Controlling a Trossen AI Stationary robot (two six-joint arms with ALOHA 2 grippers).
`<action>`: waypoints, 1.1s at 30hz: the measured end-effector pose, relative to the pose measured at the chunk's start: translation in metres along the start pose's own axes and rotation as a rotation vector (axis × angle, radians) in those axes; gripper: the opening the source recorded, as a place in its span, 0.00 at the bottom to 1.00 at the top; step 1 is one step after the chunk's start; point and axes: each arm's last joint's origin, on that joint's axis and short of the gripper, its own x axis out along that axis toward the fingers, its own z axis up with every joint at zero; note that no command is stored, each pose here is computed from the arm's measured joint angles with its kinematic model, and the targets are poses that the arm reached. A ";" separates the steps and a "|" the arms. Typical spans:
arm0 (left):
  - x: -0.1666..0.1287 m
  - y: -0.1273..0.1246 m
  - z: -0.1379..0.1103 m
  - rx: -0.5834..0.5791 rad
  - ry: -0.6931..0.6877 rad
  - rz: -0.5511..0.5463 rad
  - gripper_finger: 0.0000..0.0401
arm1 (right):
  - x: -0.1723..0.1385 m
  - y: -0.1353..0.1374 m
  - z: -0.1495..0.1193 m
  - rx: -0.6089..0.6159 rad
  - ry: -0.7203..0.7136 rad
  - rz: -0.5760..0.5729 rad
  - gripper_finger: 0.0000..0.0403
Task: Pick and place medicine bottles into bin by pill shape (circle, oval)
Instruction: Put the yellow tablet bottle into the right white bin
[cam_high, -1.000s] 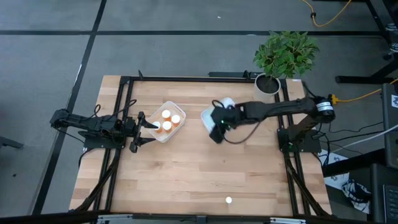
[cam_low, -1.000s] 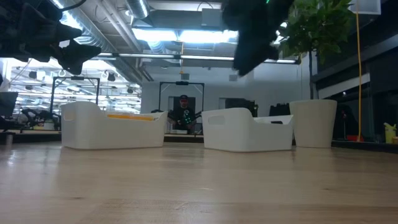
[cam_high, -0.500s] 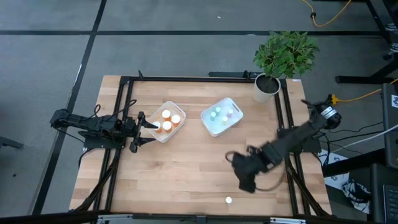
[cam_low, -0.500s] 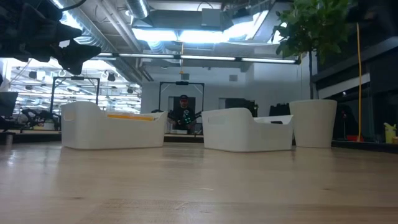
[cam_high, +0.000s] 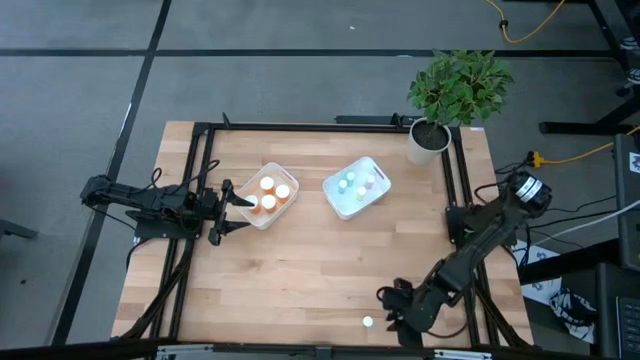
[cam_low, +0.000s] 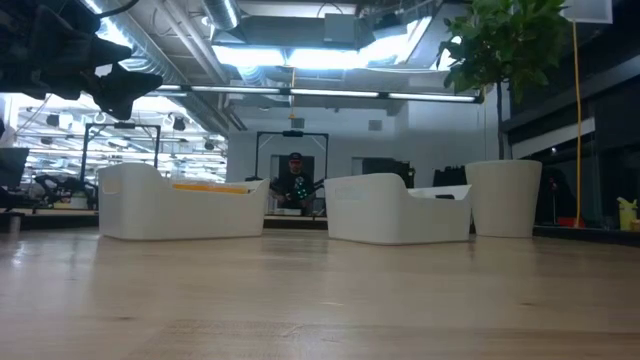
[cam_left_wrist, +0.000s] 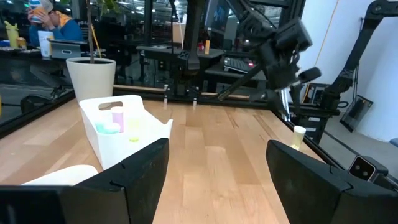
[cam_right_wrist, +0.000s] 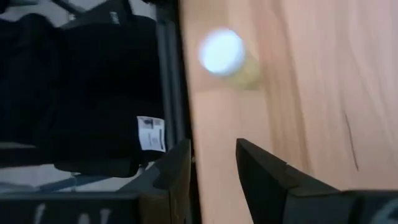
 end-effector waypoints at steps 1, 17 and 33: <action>0.000 0.000 0.000 0.000 0.000 -0.001 0.66 | 0.003 -0.003 -0.003 0.022 0.008 -0.007 0.32; 0.000 0.000 0.000 0.000 0.000 0.002 0.66 | 0.016 -0.011 -0.007 0.069 0.008 -0.063 0.32; 0.000 0.000 0.000 0.000 0.000 0.002 0.66 | 0.016 -0.011 -0.008 -0.050 0.036 -0.058 0.32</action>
